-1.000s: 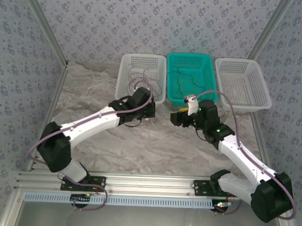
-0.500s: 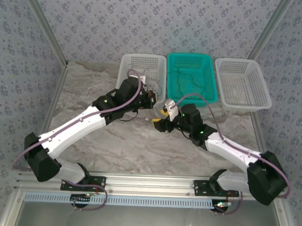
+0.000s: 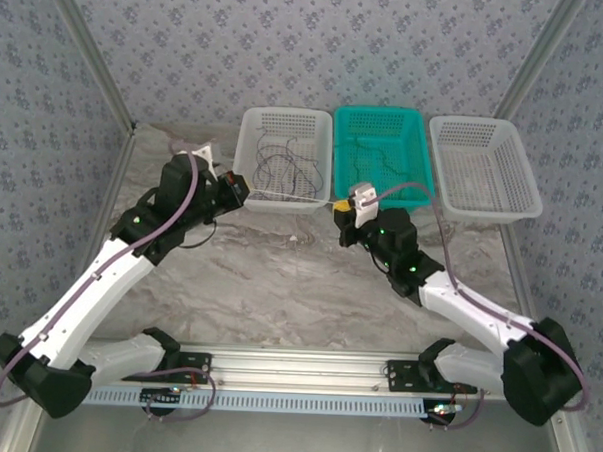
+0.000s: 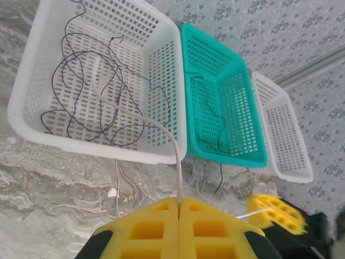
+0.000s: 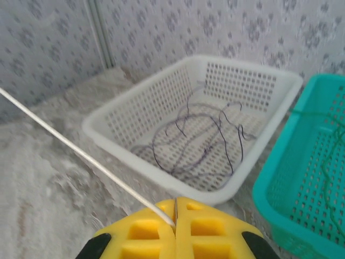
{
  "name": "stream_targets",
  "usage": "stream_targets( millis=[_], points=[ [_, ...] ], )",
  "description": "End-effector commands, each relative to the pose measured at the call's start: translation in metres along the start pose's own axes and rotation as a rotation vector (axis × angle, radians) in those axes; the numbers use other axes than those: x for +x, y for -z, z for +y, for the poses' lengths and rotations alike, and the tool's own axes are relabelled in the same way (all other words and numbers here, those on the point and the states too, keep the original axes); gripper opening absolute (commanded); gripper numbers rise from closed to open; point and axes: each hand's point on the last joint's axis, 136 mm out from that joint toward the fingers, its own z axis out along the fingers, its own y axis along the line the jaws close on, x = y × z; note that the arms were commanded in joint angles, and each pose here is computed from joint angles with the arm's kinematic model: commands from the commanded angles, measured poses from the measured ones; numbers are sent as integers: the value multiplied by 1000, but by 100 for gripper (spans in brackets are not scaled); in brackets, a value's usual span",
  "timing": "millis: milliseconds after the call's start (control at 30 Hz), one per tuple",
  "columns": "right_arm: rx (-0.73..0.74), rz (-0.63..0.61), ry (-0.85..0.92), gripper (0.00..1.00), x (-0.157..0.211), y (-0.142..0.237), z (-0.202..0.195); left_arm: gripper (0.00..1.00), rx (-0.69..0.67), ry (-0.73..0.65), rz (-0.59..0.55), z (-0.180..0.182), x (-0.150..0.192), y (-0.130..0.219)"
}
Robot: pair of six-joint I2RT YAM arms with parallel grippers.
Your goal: Untangle the cables
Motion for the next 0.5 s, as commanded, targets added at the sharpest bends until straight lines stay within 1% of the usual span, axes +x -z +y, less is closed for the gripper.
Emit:
stream_targets(
  millis=[0,67,167,267,467],
  points=[
    [128,43,-95,0,8,19,-30,0,-34,20,-120,14,-23,13],
    [120,-18,-142,0,-19,29,-31,0,16,16,-85,11,-13,1],
    [92,-86,-190,0,-61,41,-29,8,83,27,-29,7,5,-18],
    [89,-149,-210,0,-92,50,-28,17,78,46,-1,13,16,-31],
    [84,-306,-225,0,-164,65,-30,39,109,-10,42,6,36,-44]
  ],
)
